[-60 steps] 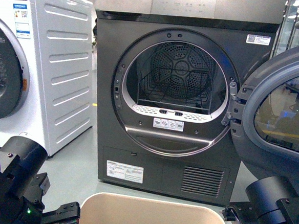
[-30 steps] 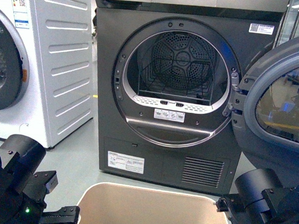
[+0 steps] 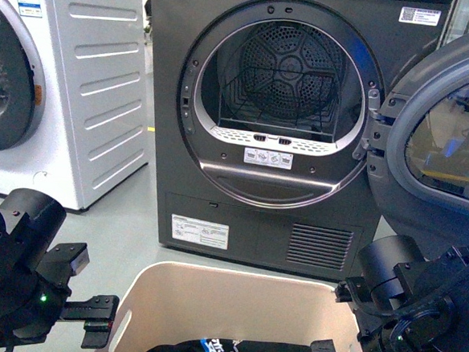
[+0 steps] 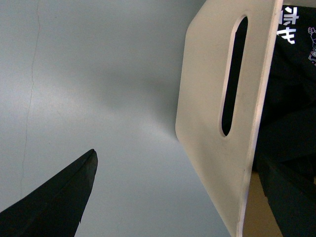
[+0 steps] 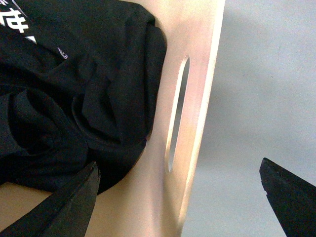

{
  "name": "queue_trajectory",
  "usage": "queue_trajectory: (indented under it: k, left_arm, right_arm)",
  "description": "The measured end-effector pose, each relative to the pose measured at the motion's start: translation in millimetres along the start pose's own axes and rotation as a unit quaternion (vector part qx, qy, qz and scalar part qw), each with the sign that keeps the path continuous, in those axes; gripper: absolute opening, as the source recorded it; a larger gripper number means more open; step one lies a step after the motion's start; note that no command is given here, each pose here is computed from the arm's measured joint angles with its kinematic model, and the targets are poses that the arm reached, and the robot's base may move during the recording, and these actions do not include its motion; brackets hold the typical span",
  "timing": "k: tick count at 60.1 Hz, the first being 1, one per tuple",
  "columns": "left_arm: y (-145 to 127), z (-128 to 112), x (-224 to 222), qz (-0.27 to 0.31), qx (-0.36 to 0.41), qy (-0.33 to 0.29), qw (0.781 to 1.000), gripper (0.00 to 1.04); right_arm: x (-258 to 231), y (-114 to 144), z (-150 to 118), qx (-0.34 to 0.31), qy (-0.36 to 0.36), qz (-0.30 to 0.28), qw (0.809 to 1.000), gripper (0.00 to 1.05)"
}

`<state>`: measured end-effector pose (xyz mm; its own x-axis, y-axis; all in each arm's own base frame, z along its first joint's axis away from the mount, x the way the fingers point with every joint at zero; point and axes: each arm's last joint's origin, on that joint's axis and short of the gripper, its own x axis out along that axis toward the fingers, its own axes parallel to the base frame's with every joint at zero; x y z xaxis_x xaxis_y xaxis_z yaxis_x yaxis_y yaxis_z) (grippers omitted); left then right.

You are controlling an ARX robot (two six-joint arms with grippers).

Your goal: Move hamper under clothes hanger

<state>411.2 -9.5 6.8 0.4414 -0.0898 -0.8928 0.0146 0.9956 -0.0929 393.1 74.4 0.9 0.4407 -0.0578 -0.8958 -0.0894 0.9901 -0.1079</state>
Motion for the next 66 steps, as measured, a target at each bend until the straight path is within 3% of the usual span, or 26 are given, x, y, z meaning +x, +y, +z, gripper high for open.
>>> queue_trajectory:
  k: [20,38,66]
  left_arm:
    - [-5.4,4.2,20.3,0.020,0.043,-0.007,0.999,0.98]
    - [-16.5,17.3,28.5,0.014,0.043,-0.029,0.999,0.98]
    - [-38.3,18.2,42.4,0.002,0.042,-0.031,0.999,0.98]
  right_arm:
    - [13.6,-4.0,1.9,0.011,0.013,-0.018,1.000,0.97]
    - [16.9,-1.0,5.7,0.012,0.013,-0.022,1.000,0.97]
    - [20.1,8.3,7.9,0.003,0.013,-0.030,0.999,0.96]
